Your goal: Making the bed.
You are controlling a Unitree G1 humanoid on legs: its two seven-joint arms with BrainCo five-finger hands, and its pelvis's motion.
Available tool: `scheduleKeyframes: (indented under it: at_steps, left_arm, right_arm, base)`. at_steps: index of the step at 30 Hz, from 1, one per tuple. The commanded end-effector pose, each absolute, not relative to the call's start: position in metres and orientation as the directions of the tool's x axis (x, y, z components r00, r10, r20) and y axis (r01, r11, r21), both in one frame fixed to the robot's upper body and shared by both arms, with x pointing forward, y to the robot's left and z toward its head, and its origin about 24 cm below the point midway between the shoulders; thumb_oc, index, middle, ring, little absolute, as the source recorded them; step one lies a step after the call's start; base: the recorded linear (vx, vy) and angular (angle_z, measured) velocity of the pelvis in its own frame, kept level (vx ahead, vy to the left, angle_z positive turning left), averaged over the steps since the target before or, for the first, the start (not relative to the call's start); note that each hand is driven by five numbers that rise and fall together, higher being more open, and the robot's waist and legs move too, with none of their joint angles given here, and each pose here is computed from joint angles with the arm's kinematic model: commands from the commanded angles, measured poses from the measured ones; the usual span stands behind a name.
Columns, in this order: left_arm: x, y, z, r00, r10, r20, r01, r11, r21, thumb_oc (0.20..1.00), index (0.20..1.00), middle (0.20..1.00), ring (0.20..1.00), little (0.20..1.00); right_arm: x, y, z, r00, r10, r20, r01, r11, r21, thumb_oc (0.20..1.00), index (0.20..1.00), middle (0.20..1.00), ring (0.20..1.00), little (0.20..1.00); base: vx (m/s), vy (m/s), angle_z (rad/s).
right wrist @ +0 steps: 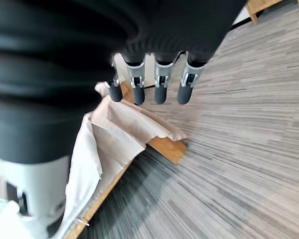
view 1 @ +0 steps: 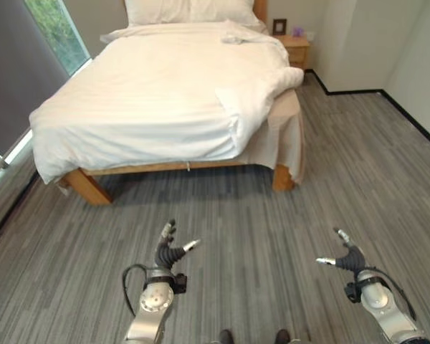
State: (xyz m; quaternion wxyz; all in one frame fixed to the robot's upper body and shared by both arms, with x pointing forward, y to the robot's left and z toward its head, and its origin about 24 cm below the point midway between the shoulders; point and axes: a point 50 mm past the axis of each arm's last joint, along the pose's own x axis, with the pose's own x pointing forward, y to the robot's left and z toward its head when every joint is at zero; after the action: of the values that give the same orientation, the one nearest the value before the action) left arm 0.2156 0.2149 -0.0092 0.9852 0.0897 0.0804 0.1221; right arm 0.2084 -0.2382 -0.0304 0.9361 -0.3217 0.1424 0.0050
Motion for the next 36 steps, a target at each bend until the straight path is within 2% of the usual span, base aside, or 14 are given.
scheduleKeyframes:
  at_steps: [1, 9, 19, 25, 31, 36]
  left_arm:
    - [0.222, 0.219, 0.007, 0.97, 0.236, -0.055, -0.221, 0.955, 0.199, 1.0, 1.0, 1.0, 1.0, 1.0]
    - [0.218, 0.23, 0.0, 0.968, 0.224, -0.113, -0.192, 0.951, 0.242, 1.0, 1.0, 1.0, 1.0, 1.0]
    - [0.217, 0.207, -0.004, 0.982, 0.131, -0.135, -0.114, 0.985, 0.131, 1.0, 1.0, 1.0, 1.0, 1.0]
    - [0.213, 0.212, -0.008, 0.971, 0.184, -0.151, -0.168, 0.979, 0.115, 1.0, 1.0, 1.0, 1.0, 1.0]
    - [0.216, 0.205, -0.008, 0.975, 0.166, -0.149, -0.145, 0.979, 0.141, 1.0, 1.0, 1.0, 1.0, 1.0]
    - [0.215, 0.217, -0.008, 0.97, 0.183, -0.161, -0.147, 0.967, 0.21, 1.0, 1.0, 1.0, 1.0, 1.0]
  right_arm:
    - [0.236, -0.24, 0.007, 0.994, -0.061, -0.095, -0.007, 0.805, -0.593, 1.0, 1.0, 1.0, 1.0, 1.0]
    - [0.217, -0.257, 0.013, 0.99, -0.11, -0.091, 0.035, 0.804, -0.593, 1.0, 1.0, 1.0, 1.0, 1.0]
    - [0.216, -0.283, 0.033, 0.992, -0.111, -0.068, 0.04, 0.755, -0.654, 1.0, 1.0, 1.0, 1.0, 1.0]
    - [0.218, -0.278, 0.032, 0.992, -0.11, -0.058, 0.046, 0.761, -0.647, 1.0, 1.0, 1.0, 1.0, 1.0]
    - [0.219, -0.273, 0.028, 0.992, -0.101, -0.073, 0.028, 0.752, -0.659, 1.0, 1.0, 1.0, 1.0, 1.0]
    - [0.227, -0.251, 0.022, 0.996, -0.034, -0.086, -0.03, 0.762, -0.647, 1.0, 1.0, 1.0, 1.0, 1.0]
  base:
    - [0.05, 0.003, -0.15]
    - [0.2, -0.148, 0.14]
    - [0.16, -0.219, 0.21]
    - [0.25, -0.021, -0.07]
    - [0.39, 0.065, 0.04]
    - [0.61, 0.172, -0.18]
